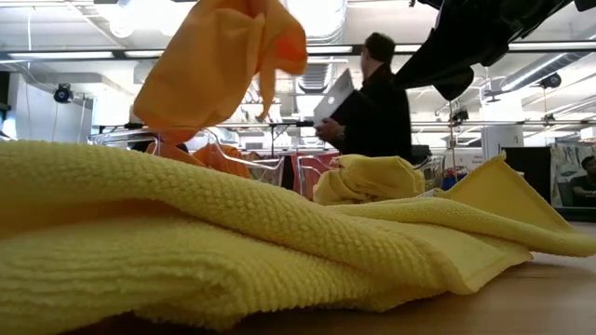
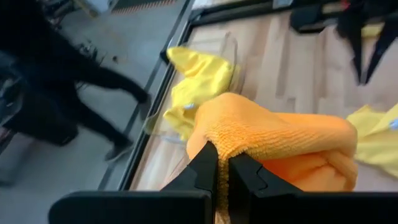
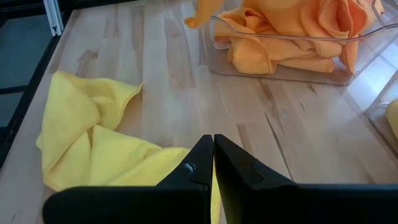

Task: Sort microfiber towel by color & place in baskets
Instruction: Put the orange microfiber towel into the left transparent bin

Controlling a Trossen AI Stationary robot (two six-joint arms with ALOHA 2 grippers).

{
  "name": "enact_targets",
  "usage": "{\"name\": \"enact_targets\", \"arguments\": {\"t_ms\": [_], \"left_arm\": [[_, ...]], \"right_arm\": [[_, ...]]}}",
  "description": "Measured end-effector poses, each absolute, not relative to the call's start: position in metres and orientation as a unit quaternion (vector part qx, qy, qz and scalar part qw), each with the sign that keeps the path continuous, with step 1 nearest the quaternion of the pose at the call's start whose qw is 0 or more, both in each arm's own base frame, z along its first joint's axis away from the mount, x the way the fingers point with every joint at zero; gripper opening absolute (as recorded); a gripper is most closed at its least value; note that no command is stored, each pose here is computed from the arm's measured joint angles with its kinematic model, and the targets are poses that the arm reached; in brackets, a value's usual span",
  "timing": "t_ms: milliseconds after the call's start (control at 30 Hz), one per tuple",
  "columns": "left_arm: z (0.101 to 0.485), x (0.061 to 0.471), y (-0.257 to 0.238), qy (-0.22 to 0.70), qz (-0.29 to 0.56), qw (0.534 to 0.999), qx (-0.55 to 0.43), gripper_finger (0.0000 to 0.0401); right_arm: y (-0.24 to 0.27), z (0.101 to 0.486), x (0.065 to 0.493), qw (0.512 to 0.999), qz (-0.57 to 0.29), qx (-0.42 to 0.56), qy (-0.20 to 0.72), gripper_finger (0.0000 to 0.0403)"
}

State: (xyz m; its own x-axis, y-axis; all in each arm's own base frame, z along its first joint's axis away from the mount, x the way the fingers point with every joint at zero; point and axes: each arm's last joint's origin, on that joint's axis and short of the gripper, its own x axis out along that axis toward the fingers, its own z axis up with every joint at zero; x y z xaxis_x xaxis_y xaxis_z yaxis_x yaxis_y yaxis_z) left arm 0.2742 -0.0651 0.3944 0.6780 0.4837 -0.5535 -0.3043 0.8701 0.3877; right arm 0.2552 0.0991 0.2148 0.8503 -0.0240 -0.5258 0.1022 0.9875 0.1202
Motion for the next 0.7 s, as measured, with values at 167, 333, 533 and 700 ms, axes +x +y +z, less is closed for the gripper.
{"name": "enact_targets", "arguments": {"t_ms": [167, 333, 533, 700], "left_arm": [[0.386, 0.253, -0.059, 0.289, 0.211, 0.927, 0.109, 0.0], [0.372, 0.229, -0.051, 0.259, 0.214, 0.938, 0.084, 0.0], [0.348, 0.21, -0.043, 0.207, 0.243, 0.946, 0.055, 0.0], [0.327, 0.205, -0.038, 0.168, 0.309, 0.935, 0.051, 0.0]], "right_arm": [[0.099, 0.213, 0.254, 0.958, -0.034, 0.072, 0.274, 0.0009], [0.099, 0.213, 0.254, 0.959, -0.034, 0.072, 0.273, 0.0009], [0.099, 0.213, 0.255, 0.96, -0.032, 0.073, 0.269, 0.0009], [0.099, 0.214, 0.255, 0.96, -0.032, 0.075, 0.267, 0.0009]]}}
